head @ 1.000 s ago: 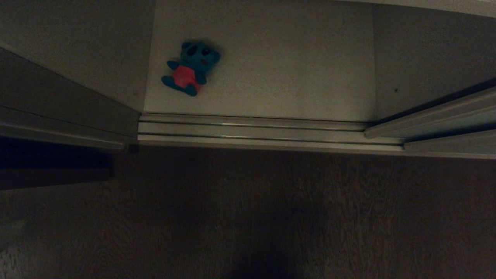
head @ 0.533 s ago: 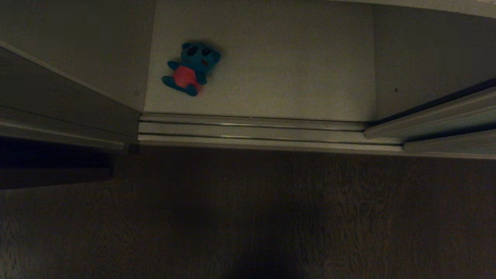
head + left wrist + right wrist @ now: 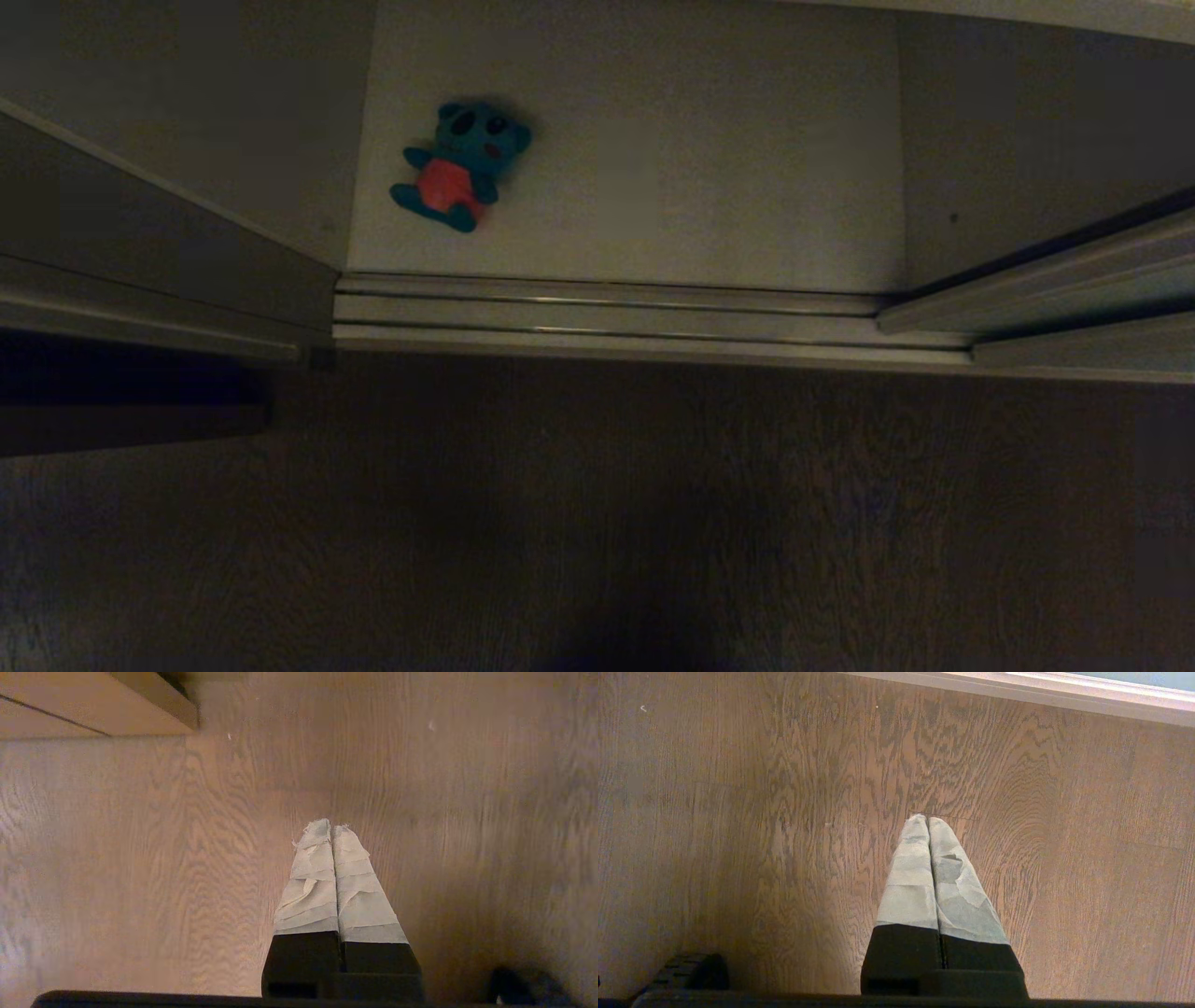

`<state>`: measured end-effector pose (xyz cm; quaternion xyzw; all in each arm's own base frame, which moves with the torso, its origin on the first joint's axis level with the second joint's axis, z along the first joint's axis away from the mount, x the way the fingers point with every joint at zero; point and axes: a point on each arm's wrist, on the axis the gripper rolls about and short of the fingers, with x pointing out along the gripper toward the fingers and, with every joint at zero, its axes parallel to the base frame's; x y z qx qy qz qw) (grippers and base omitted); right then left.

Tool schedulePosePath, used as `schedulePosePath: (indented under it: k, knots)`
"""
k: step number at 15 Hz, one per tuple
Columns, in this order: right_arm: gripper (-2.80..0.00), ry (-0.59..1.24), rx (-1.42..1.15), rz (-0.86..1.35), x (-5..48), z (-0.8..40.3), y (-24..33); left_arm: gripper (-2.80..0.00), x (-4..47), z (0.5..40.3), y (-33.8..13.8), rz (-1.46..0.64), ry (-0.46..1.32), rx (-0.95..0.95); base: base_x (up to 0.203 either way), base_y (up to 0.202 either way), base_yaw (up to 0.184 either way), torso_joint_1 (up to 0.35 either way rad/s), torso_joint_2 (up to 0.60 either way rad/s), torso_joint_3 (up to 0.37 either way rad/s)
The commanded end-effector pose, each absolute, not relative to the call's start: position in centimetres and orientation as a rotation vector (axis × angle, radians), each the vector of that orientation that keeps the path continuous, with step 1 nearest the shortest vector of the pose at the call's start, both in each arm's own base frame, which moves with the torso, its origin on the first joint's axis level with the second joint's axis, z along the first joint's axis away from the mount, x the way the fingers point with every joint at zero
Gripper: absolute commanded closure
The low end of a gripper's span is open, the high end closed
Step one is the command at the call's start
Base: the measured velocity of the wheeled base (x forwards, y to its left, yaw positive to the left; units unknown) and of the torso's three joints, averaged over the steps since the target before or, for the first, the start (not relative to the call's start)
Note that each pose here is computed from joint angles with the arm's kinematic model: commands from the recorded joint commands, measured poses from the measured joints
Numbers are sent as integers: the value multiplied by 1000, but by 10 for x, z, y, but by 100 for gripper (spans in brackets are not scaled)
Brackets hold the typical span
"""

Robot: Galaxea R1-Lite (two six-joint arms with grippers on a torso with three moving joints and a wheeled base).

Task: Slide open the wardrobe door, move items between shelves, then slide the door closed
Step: Place the green doll on the lower shelf

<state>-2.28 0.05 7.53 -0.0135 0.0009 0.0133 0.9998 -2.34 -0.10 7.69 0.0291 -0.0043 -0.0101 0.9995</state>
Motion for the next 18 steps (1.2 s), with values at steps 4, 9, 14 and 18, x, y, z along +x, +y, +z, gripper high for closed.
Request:
schedulePosePath:
  k: [4, 9, 14, 18]
  knots:
    - [0, 0, -28, 28, -23, 75, 0, 0, -23, 76, -1, -17, 0, 66, 0, 0, 0, 0, 0, 0]
    - [0, 0, -28, 28, -23, 75, 0, 0, -23, 75, -1, -19, 9, 73, 0, 0, 0, 0, 0, 11]
    - [0, 0, -28, 28, -23, 75, 0, 0, -23, 75, -1, -20, 7, 73, 0, 0, 0, 5, 2, 160]
    - [0, 0, -28, 28, -23, 75, 0, 0, -23, 75, -1, -19, 4, 64, 0, 0, 0, 2, 1, 201]
